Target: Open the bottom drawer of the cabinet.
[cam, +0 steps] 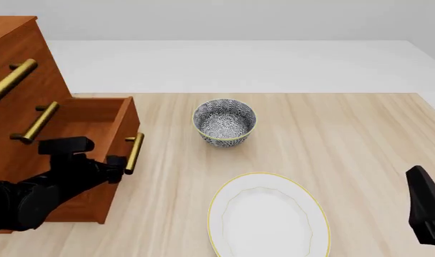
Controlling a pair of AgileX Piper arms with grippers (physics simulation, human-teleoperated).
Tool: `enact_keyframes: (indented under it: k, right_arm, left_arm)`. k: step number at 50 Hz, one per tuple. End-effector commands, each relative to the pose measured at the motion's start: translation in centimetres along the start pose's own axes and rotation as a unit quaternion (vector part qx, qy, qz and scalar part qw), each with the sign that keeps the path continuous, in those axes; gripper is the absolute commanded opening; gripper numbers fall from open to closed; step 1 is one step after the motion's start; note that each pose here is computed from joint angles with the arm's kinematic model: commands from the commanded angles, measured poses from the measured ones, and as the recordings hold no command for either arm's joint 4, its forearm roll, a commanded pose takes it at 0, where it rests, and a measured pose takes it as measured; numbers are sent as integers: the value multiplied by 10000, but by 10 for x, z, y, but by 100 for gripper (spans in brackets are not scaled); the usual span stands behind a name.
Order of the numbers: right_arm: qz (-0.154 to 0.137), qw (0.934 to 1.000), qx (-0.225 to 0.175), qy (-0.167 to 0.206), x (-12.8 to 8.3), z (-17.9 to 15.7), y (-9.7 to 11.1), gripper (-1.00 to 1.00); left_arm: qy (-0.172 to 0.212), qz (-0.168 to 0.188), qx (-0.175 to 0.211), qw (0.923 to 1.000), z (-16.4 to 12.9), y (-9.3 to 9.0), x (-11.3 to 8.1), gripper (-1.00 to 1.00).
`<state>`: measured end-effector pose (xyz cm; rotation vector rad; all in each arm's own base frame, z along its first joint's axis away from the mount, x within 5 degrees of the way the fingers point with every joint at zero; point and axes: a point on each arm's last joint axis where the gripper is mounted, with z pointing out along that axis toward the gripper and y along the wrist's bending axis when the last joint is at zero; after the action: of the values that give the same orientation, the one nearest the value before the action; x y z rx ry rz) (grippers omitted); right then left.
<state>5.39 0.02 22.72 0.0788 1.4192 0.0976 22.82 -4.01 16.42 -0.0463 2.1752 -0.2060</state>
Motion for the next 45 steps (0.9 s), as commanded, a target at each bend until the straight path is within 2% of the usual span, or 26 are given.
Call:
enact_keyframes:
  k: [1,7,9,11,12,14,19,45]
  right_arm:
    - [-5,10000,46,-11,-2,0,0,100]
    - [3,10000,56,-20,-1,0,0,100]
    - [5,10000,59,-22,-2,0,0,100]
    - [4,10000,61,-21,-2,0,0,100]
    - [7,10000,65,-25,-2,0,-1,100]
    - [5,10000,66,-25,-1,0,-1,100]
    - [14,10000,67,-29,-1,0,-1,100]
    - [28,9999,91,-45,-2,0,-1,100]
  left_arm:
    - [610,231,18,9979,26,0,22,100]
    - [607,278,107,9977,28,-6,19,100]
    - [570,390,85,9976,29,-5,16,100]
    - [595,336,119,9976,29,-7,16,100]
    - [554,429,104,9975,29,-6,14,100]
    - [585,349,144,9976,29,-9,15,100]
    - [528,502,185,9972,30,-12,10,100]
    - [497,723,495,9949,31,-35,0,100]
